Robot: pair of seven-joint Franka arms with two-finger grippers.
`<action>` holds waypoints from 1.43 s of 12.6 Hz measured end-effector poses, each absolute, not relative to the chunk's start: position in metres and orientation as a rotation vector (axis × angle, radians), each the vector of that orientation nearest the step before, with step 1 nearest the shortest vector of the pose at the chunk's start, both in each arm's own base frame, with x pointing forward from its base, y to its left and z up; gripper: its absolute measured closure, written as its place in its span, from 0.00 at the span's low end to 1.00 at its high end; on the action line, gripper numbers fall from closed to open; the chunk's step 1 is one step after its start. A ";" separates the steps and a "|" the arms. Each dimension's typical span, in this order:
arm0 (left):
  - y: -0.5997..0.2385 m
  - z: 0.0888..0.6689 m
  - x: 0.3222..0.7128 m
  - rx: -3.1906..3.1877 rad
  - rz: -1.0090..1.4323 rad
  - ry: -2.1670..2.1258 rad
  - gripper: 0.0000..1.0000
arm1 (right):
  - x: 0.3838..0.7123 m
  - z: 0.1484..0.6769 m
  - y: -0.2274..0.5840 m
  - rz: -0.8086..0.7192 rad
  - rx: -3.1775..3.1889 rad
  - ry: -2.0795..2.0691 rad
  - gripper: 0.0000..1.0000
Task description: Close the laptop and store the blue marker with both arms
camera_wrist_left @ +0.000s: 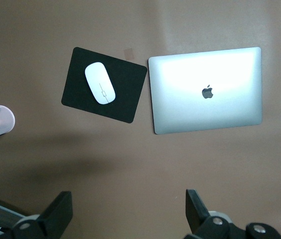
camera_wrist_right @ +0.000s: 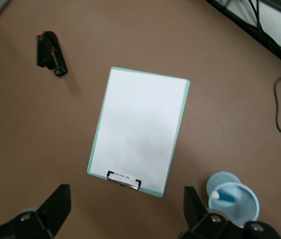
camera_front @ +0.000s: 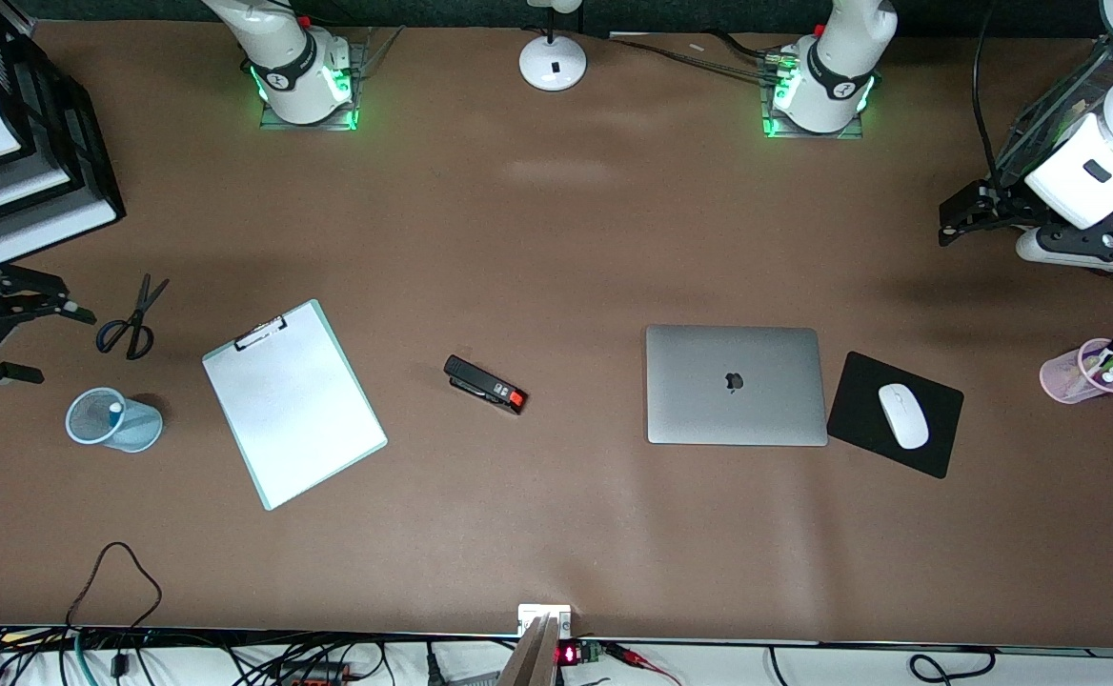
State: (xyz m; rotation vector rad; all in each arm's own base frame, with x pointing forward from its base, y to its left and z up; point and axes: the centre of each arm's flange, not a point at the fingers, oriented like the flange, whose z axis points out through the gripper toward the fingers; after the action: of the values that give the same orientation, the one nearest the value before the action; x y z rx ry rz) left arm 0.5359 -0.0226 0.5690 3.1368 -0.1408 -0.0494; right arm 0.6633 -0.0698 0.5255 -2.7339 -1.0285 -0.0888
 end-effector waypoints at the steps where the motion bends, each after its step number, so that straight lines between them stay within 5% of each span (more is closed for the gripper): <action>1: -0.023 0.569 0.536 3.137 -0.050 -0.141 0.00 | 0.664 0.529 -0.051 -0.044 -2.805 -0.978 0.00; 9: -0.023 0.569 0.536 3.137 -0.050 -0.143 0.00 | 0.642 0.525 -0.018 0.330 -3.059 -0.324 0.00; 18: -0.022 0.569 0.536 3.137 -0.051 -0.144 0.00 | 0.616 0.574 -0.022 0.295 -3.128 -0.125 0.00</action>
State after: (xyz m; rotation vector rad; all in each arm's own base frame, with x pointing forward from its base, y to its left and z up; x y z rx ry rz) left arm 0.5358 -0.0224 0.5690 3.1366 -0.1437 -0.0509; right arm 0.6162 -0.0220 0.5741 -3.1283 -0.1251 0.2949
